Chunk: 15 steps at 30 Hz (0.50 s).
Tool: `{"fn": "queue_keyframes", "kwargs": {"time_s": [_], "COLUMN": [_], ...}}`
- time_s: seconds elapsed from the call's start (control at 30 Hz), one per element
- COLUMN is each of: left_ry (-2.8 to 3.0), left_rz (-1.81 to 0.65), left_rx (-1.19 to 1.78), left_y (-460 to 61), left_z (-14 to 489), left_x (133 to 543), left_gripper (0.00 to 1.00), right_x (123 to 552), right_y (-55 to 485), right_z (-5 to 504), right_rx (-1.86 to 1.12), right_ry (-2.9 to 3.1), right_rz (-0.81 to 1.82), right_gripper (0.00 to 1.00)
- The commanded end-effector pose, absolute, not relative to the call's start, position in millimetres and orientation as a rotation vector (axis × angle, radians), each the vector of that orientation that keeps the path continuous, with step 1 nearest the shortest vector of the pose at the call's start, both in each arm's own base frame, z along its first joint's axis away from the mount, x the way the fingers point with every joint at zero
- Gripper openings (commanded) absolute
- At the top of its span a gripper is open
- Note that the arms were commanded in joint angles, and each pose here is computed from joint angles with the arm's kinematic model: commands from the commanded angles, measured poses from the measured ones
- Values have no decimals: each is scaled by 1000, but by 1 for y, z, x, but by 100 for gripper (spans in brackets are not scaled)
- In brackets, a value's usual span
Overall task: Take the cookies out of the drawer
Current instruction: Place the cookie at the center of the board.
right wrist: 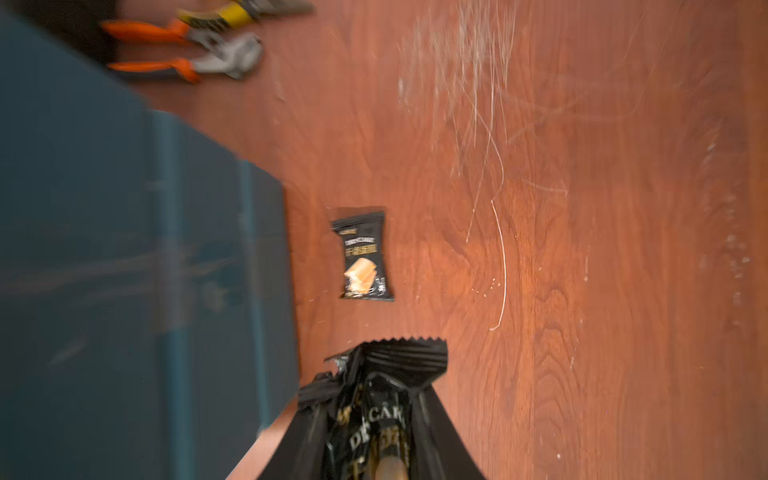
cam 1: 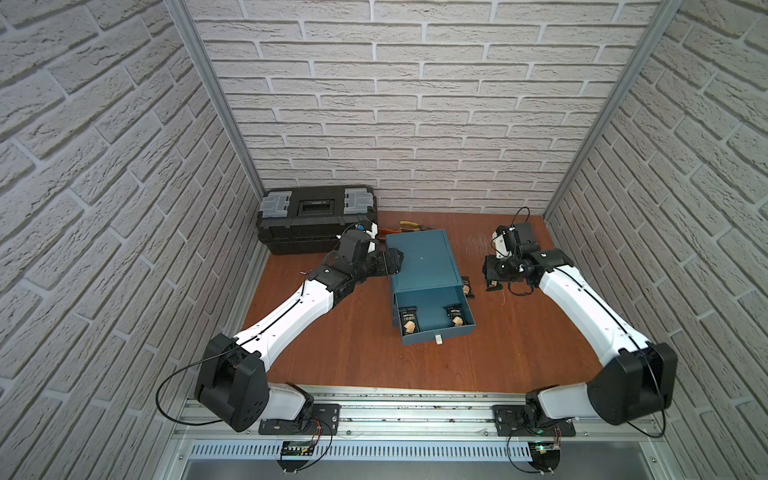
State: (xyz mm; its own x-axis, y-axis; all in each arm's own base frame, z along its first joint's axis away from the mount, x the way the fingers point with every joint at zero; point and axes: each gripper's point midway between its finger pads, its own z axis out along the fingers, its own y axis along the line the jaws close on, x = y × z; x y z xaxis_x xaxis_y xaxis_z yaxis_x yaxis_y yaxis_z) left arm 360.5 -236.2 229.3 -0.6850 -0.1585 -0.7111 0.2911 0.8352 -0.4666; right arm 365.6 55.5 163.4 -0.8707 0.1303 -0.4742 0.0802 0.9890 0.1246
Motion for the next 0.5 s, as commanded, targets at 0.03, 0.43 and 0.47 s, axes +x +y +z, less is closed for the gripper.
{"fn": "queue_keyframes", "kwargs": {"time_s": [0.03, 0.43, 0.47], "left_ry": [2166, 2170, 2171], "left_rz": [-724, -707, -708], "left_rx": [115, 127, 127], "left_y": [-239, -237, -238], "left_z": [245, 244, 243], "left_x": [363, 360, 360], "left_gripper": [99, 98, 99], "right_x": [404, 431, 431], "right_y": [60, 44, 45], "right_z": [141, 68, 64], "right_rx": [103, 142, 147], "right_ry": [2583, 2670, 2677], "right_rz": [138, 22, 36], "right_gripper": [6, 6, 6]}}
